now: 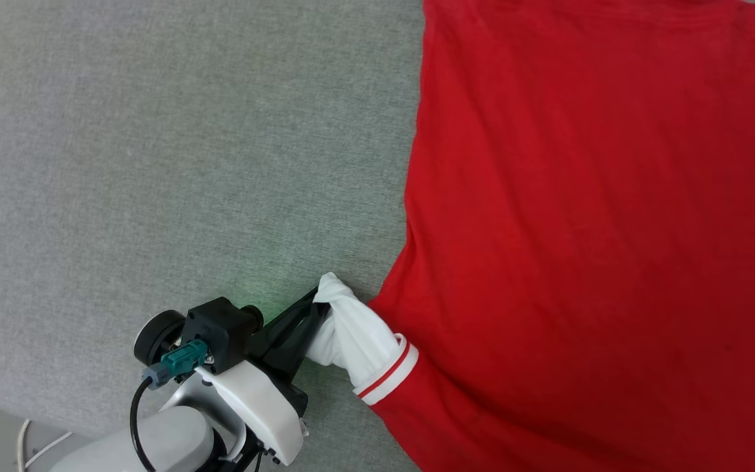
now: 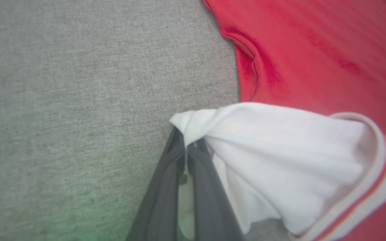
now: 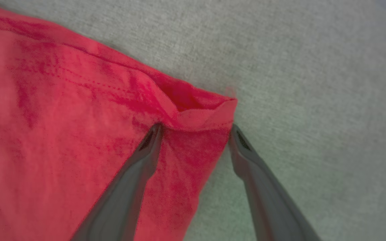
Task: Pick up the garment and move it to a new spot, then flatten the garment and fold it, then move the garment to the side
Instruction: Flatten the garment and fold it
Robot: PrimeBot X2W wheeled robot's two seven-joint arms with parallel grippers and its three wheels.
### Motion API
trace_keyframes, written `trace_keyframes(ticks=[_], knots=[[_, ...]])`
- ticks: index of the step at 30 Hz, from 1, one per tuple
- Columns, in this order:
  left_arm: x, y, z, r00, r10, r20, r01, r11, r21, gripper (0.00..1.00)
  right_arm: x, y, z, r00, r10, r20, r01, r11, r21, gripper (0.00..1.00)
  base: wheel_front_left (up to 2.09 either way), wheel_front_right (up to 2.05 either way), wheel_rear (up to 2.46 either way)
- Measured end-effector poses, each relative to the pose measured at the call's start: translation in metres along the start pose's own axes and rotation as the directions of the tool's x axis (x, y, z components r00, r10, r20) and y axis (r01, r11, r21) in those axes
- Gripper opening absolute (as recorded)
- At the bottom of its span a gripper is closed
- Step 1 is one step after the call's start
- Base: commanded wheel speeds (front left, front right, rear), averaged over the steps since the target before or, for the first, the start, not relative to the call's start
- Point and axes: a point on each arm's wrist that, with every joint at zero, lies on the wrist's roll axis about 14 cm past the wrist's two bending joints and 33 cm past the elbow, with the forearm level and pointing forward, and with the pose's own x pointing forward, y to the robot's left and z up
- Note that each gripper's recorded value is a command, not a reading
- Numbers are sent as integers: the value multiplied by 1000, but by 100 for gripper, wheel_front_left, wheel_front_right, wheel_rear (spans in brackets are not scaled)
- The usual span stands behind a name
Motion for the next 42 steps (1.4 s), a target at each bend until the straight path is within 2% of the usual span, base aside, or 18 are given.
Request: trace_keyframes(ticks=[3, 4, 5, 10, 15, 19, 20, 21, 28, 36, 40, 42], knots=[[0, 5, -3, 1000, 19, -6, -19, 1000, -7, 0, 16, 3, -5, 1000, 13, -16, -13, 1000, 1, 100, 0, 0, 0], [0, 5, -3, 1000, 23, -5, -23, 1000, -8, 0, 18, 4, -5, 1000, 16, -15, -16, 1000, 1, 39, 0, 0, 0], [0, 6, -3, 1000, 26, -3, -26, 1000, -8, 0, 18, 4, -4, 1000, 16, -2, -16, 1000, -2, 0, 0, 0, 0], [-6, 9, -1, 999, 43, 13, -43, 999, -15, 0, 0, 15, 11, 995, 39, 87, -38, 999, -23, 0, 0, 0, 0], [-19, 9, -2, 998, 63, 26, -62, 998, -32, 0, -41, 19, 20, 981, 50, 190, -36, 996, -78, 0, 0, 0, 0], [-29, 7, -1, 997, 66, 42, -64, 997, -41, 0, -80, 6, 7, 969, 34, 244, -9, 995, -103, 0, 0, 0, 0], [-36, 4, 1, 996, 65, 56, -63, 997, -42, 0, -103, 2, -20, 968, 36, 247, -4, 992, -130, 0, 0, 0, 0], [-38, 3, 2, 996, 63, 59, -61, 997, -42, 0, -110, 1, -29, 968, 37, 249, -4, 991, -132, 0, 0, 0, 0], [-52, -3, 3, 995, 56, 80, -53, 998, -45, 0, -146, -6, -125, 982, 37, 186, -16, 993, -116, 0, 0, 0, 0], [-57, -13, 5, 995, 29, 96, -26, 999, -32, 0, -156, -5, -264, 999, 41, 0, -41, 998, 55, 0, 0, 0, 0], [-57, -15, 7, 994, 18, 103, -16, 1000, -27, 0, -152, 6, -320, 994, 63, -89, -50, 988, 149, 0, 0, 0, 0], [-58, -15, 7, 994, 18, 103, -16, 1000, -25, 0, -148, 13, -335, 992, 79, -101, -60, 981, 183, 0, 0, 0, 0]])
